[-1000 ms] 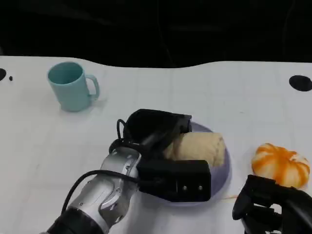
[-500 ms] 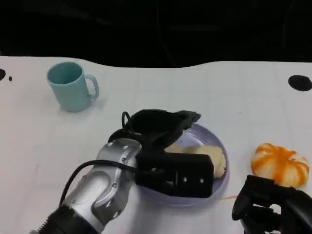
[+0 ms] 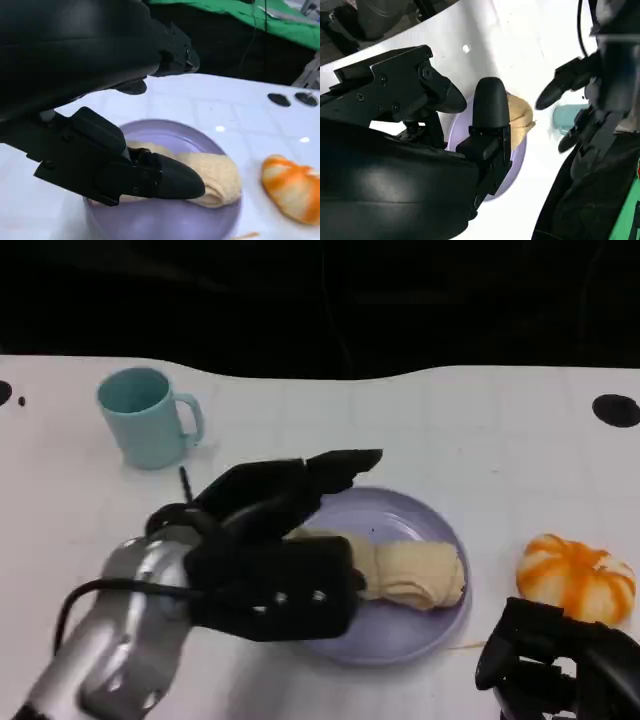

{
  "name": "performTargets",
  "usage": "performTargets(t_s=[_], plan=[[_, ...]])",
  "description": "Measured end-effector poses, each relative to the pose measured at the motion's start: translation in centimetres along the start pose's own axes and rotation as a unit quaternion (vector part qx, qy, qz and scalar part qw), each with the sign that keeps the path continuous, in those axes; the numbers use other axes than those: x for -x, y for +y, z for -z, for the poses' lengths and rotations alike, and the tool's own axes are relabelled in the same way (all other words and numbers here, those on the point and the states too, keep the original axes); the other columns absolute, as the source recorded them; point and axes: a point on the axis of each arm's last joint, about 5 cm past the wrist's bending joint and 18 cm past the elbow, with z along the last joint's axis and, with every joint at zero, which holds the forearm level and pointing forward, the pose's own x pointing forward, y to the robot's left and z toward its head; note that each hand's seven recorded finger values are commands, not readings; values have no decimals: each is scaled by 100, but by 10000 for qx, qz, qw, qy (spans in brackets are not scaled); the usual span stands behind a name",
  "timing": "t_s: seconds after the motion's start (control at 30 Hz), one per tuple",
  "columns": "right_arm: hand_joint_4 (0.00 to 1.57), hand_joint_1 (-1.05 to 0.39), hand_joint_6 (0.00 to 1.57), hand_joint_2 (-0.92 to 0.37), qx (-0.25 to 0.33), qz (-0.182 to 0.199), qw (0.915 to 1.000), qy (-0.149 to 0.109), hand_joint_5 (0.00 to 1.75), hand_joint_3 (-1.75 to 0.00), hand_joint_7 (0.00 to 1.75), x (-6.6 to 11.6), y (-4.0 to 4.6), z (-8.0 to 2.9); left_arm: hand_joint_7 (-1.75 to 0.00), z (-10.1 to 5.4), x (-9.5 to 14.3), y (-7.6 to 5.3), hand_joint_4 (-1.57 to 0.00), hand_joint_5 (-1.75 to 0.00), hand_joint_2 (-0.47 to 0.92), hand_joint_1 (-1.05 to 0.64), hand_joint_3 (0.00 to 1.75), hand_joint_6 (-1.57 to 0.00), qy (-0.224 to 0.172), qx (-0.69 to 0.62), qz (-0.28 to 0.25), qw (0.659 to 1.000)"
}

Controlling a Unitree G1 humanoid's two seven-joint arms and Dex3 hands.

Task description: Grasp the towel on the left side of the plate with the left hand and place it into the plate.

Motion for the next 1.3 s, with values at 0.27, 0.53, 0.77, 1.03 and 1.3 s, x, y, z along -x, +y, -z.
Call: performTargets(t_s=[0.27,0.53,0.77,1.03,1.3], plan=[[67,-3,56,-69,15,22,10000,7,175,-103,158,1,0,-1,-15,190,385,21,-48,-59,92,-24,32,-47,-168,1482,-251,9885],[68,-3,56,-70,35,15,10000,0,175,-103,158,-1,8,-3,-84,340,756,-64,-74,-133,52,-9,120,-84,-275,2807,-819,9559],[69,-4,56,-68,42,-7,10000,-28,175,-105,158,-12,24,-12,-144,362,1112,-256,-77,-171,51,-10,133,-74,76,4115,-1518,8986],[69,-5,56,-66,46,-20,10000,-45,175,-107,159,-20,25,-16,-166,267,1292,-490,-83,-175,52,-8,133,-71,453,5039,-1834,8429],[69,-2,55,-67,31,15,10000,-52,175,-107,159,-9,-8,-15,-169,202,1365,-612,-81,-175,52,-10,128,-69,721,5537,-1841,8089]])
